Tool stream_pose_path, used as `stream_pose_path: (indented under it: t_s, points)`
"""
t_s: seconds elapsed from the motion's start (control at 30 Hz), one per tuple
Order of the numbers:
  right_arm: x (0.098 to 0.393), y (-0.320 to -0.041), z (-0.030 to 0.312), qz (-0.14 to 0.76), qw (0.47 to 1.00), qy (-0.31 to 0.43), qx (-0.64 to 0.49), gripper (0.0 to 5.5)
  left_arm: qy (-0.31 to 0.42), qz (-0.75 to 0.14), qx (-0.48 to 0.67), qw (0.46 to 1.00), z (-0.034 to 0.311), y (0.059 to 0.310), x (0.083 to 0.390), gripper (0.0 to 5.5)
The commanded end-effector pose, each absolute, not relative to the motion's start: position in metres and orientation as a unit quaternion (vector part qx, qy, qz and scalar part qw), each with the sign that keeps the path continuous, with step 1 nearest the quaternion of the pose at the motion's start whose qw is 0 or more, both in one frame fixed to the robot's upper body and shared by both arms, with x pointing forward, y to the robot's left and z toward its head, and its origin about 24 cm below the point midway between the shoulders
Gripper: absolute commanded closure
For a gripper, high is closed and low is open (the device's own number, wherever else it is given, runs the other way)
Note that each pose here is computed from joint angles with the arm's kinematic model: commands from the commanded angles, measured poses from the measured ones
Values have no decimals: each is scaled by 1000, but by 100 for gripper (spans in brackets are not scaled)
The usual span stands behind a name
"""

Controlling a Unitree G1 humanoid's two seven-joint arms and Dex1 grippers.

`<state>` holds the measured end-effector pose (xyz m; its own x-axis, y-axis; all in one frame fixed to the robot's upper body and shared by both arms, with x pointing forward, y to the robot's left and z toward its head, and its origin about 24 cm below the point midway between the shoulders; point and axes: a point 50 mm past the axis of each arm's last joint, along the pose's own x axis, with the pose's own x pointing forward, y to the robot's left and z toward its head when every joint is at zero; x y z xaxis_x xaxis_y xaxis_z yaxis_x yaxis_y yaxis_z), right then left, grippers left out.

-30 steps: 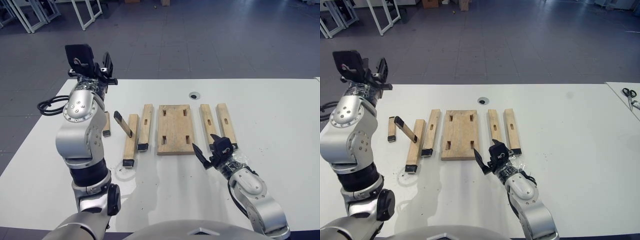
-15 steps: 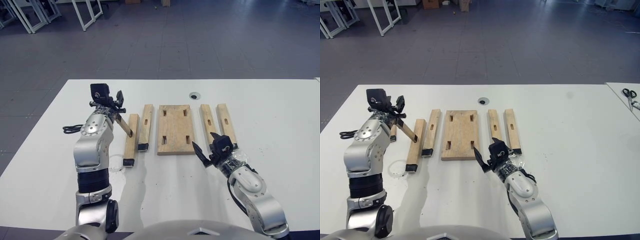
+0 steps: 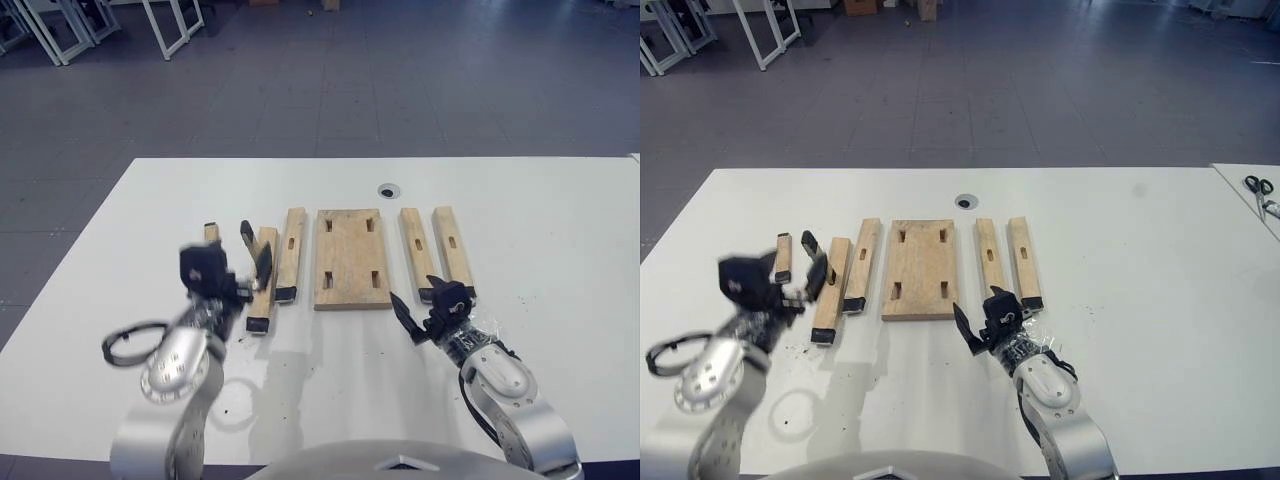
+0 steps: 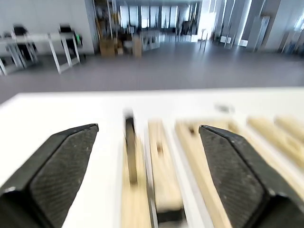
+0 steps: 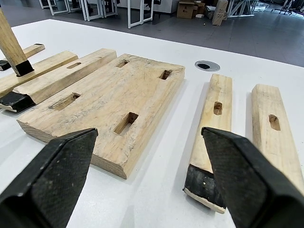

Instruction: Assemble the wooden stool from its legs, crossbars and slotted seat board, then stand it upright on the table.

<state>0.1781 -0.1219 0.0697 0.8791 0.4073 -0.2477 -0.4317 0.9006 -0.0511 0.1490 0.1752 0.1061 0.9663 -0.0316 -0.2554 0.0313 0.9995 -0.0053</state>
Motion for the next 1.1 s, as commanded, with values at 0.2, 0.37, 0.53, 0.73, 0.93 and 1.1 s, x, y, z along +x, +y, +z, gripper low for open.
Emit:
stream_pose_path:
  t_s: [0.2, 0.37, 0.53, 0.73, 0.93, 1.1]
  points:
    - [180, -127, 73, 225, 965, 116, -72, 147, 327, 16, -10, 945, 35, 178, 116, 137]
    - [185, -128, 76, 231, 963, 113, -77, 147, 338, 50, -8, 940, 13, 179, 139, 137]
    - [192, -133, 85, 224, 967, 91, -78, 147, 326, 68, -36, 942, 5, 178, 153, 186]
    - [210, -141, 109, 185, 979, 66, -49, 147, 331, 44, -43, 942, -1, 174, 149, 285]
    - [233, -148, 126, 142, 987, 66, -38, 147, 276, 14, -40, 960, 4, 181, 161, 344]
    - [249, -146, 130, 214, 971, 92, 47, 92, -26, 1, -35, 999, 119, 197, 215, 344]
